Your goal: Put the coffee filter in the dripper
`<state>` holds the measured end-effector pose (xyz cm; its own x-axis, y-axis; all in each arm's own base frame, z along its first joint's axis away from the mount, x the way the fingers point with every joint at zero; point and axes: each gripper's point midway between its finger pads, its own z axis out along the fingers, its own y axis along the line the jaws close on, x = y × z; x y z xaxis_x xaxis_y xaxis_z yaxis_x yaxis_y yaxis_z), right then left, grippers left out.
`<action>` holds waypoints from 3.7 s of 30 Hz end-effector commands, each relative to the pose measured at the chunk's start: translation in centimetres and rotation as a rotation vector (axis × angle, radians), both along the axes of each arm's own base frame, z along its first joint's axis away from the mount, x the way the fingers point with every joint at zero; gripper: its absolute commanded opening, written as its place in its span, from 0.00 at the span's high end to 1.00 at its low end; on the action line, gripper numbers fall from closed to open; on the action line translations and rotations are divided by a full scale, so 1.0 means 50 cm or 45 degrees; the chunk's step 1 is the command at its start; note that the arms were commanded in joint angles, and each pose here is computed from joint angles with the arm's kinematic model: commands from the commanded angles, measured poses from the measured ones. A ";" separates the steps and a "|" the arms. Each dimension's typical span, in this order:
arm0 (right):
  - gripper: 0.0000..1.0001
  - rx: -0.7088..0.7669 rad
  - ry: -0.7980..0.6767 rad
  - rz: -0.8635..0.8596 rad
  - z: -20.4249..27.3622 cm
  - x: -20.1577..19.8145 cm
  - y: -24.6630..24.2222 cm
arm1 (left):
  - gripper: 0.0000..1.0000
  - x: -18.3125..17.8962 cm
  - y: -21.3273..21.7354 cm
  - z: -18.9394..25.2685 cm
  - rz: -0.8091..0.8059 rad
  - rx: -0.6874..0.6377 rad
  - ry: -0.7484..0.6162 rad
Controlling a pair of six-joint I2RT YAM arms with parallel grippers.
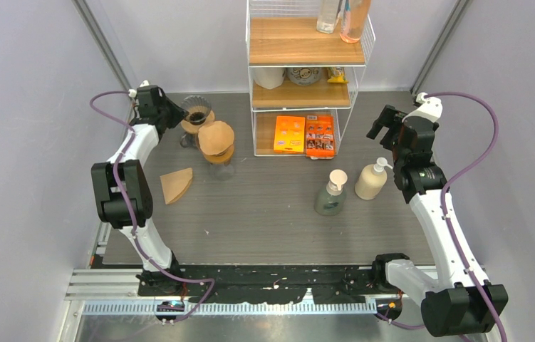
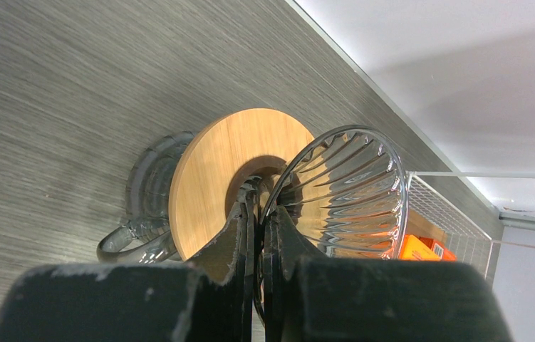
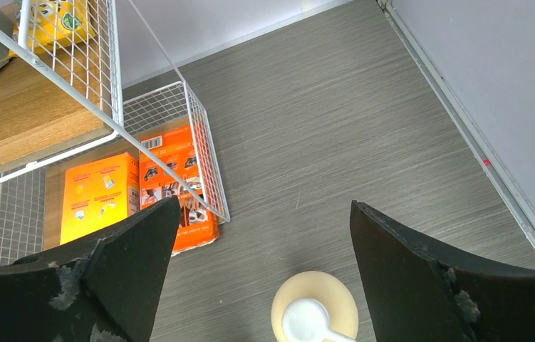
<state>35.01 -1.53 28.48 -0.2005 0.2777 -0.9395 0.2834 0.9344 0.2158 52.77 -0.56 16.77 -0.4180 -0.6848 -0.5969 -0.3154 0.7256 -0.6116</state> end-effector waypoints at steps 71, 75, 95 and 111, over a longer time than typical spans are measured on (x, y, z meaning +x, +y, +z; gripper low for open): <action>0.05 -0.021 -0.040 -0.004 0.018 -0.002 -0.006 | 1.00 -0.242 -0.030 -0.248 -0.228 0.022 0.906; 0.05 -0.023 -0.049 -0.011 0.020 -0.006 -0.008 | 1.00 -0.244 -0.027 -0.250 -0.194 0.017 0.892; 0.04 -0.024 -0.070 -0.029 0.026 -0.014 -0.013 | 1.00 -0.221 -0.046 -0.233 -0.226 -0.006 0.813; 0.05 -0.031 -0.082 -0.035 0.032 -0.020 -0.016 | 1.00 -0.205 -0.050 -0.197 -0.238 0.101 0.789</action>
<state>34.13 -1.82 28.72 -0.1902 0.2608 -0.9465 0.2855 0.9371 0.2009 49.47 -4.28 15.23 -0.6563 -0.5973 -0.4609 -0.3272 0.7758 -0.5395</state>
